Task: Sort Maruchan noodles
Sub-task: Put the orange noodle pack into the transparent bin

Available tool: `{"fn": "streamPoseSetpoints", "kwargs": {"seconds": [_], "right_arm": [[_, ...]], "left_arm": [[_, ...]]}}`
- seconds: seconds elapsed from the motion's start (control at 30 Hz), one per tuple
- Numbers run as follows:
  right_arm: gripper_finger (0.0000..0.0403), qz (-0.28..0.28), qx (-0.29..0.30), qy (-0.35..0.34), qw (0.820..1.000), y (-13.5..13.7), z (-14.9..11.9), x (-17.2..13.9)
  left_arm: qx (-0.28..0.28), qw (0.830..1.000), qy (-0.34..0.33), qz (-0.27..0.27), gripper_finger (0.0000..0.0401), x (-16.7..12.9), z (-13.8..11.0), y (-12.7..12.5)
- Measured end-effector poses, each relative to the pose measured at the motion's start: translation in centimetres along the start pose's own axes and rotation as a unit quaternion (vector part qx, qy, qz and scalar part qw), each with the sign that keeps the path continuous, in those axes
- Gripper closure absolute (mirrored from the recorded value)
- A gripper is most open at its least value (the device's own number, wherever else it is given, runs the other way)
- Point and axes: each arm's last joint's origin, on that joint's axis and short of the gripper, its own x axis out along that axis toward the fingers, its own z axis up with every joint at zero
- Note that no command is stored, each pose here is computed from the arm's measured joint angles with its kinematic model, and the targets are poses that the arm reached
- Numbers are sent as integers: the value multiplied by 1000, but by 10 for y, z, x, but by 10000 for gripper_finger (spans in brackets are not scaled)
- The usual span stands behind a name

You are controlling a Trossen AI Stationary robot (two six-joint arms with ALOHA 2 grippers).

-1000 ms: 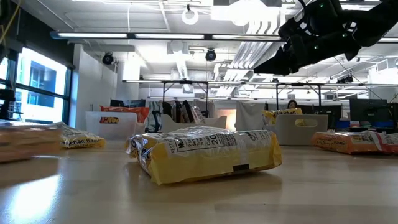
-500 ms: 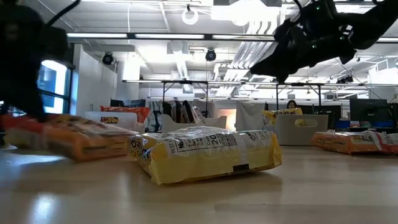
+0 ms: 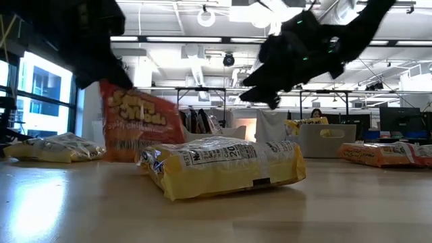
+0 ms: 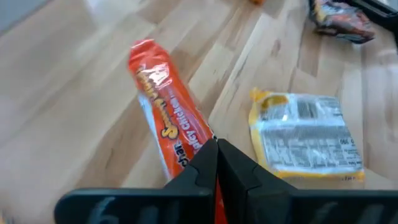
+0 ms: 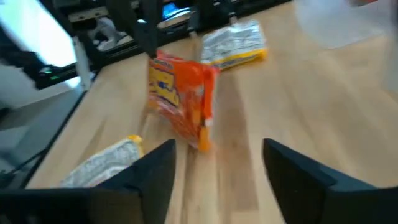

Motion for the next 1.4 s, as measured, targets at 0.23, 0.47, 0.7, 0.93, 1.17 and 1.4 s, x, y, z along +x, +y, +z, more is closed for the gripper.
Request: {"fn": "streamPoseSetpoints", "kwargs": {"seconds": [0.23, 0.47, 0.7, 0.93, 1.17, 1.4], "right_arm": [[147, 73, 9, 18, 997, -10, -1, 53], [146, 85, 35, 25, 995, -23, -9, 96], [146, 91, 27, 24, 995, -25, -6, 102], [146, 94, 20, 22, 995, -23, -4, 101], [146, 101, 10, 25, 995, -17, -6, 103], [146, 102, 9, 29, 994, -15, -7, 104]], "left_arm": [[44, 999, -16, -17, 401, 6, 13, 6], [37, 999, -12, -13, 401, 9, 18, 12], [-83, 988, 82, 97, 367, 15, 11, 50], [-115, 981, 136, 82, 275, 26, 22, 81], [-104, 969, 199, 98, 216, 45, 16, 103], [-84, 971, 223, 27, 231, 64, 14, 103]]}}
